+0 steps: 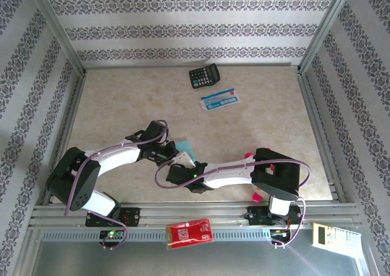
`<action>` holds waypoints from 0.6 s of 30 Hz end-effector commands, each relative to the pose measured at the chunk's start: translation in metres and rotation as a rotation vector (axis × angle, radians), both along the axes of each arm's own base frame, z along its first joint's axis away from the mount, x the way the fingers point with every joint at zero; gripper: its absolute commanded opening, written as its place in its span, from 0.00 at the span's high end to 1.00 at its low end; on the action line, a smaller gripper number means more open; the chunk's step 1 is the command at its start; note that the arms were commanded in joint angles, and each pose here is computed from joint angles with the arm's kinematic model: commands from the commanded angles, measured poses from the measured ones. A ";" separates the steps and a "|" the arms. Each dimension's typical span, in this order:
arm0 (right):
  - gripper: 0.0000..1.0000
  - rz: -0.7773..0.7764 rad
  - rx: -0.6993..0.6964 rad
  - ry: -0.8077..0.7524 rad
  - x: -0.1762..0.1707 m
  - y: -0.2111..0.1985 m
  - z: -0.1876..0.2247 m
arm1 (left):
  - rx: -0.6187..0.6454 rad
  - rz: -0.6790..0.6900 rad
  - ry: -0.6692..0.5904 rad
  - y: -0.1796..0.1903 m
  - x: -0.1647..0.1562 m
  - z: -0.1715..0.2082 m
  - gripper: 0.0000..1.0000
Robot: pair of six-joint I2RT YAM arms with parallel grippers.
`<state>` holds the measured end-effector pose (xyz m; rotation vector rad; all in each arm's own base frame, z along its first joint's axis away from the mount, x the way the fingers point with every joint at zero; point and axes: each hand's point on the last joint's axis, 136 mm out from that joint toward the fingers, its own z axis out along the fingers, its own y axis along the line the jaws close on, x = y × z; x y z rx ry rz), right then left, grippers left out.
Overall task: Fold a paper plane with a square sheet of paper (pick it up from the middle)
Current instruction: Fourth fold the wing at the center of the table.
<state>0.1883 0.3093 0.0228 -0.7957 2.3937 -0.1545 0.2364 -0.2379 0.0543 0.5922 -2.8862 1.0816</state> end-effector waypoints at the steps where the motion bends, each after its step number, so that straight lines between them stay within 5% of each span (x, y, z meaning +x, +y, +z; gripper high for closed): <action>1: 0.78 -0.007 -0.024 0.000 -0.002 -0.001 -0.003 | -0.003 -0.012 0.020 0.003 -0.006 -0.004 1.00; 18: 0.80 -0.006 0.007 0.002 -0.001 0.008 0.003 | -0.008 -0.011 0.026 0.002 -0.007 -0.006 1.00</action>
